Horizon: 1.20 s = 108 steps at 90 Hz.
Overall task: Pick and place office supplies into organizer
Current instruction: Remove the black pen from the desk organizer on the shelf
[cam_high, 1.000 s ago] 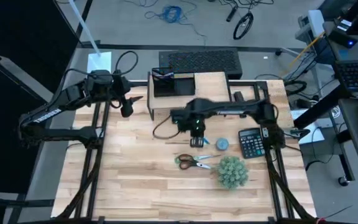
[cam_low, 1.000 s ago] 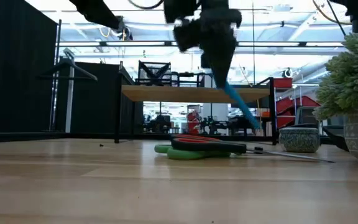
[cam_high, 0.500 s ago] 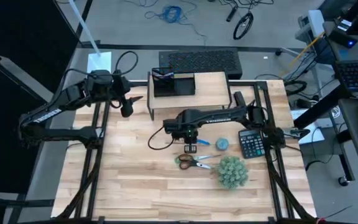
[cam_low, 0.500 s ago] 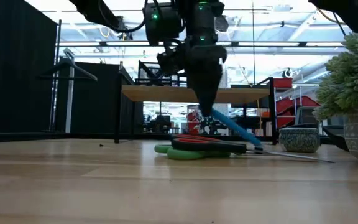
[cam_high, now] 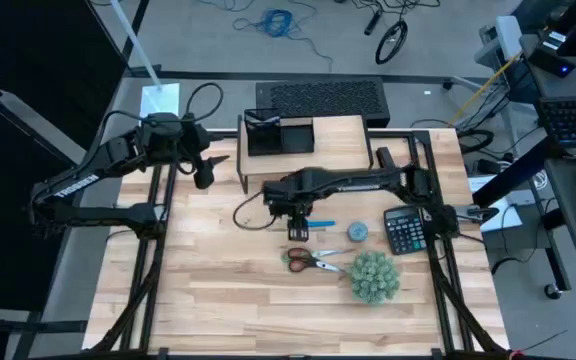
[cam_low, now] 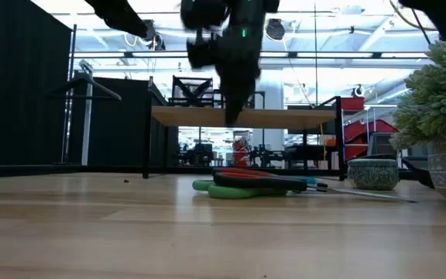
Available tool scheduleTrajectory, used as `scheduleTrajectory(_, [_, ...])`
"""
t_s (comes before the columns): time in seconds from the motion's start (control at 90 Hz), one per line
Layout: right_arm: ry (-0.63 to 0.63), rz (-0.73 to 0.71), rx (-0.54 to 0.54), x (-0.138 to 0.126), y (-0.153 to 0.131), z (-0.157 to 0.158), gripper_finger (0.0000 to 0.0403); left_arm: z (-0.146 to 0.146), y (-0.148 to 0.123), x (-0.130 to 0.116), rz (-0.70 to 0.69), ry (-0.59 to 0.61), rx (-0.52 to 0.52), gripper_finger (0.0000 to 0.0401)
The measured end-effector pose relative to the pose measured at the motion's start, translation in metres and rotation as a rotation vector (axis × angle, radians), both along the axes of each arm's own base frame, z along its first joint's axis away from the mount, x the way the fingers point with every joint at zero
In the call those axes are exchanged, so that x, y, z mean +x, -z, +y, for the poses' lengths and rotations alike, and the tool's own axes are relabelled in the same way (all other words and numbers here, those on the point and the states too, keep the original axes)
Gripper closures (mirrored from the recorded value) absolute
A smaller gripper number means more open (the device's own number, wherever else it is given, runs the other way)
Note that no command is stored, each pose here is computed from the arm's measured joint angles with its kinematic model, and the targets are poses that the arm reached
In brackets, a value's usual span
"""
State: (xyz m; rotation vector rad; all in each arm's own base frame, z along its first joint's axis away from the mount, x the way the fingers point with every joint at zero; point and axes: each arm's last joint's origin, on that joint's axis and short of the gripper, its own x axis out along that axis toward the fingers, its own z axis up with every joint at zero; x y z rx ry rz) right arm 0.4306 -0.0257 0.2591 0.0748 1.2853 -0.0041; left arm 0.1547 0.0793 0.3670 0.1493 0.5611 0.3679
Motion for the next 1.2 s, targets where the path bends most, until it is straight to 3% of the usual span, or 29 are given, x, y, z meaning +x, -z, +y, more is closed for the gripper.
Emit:
scheduleTrajectory(0.267, [0.082,-0.477,-0.104,-0.026,-0.099,-0.045,0.0225,0.000,0.000,0.000,-0.010,-0.012,-0.013,0.0166])
scheduleTrajectory(0.467, [0.166,-0.706,-0.266,-0.043,-0.138,-0.091,0.0225,0.001,0.000,0.000,-0.003,-0.038,-0.001,0.0166])
scheduleTrajectory(0.756, [0.352,-0.752,-0.308,-0.058,-0.134,-0.163,0.0225,0.007,-0.001,0.000,-0.014,-0.067,0.005,0.0166])
scheduleTrajectory(1.011, [0.313,-0.881,-0.222,-0.050,-0.133,-0.179,0.0225,0.036,-0.005,-0.003,-0.082,-0.194,0.038,0.0169])
scheduleTrajectory(1.2, [0.284,-0.913,-0.226,-0.031,-0.114,-0.187,0.0225,0.061,0.006,0.005,-0.091,-0.214,-0.046,0.0191])
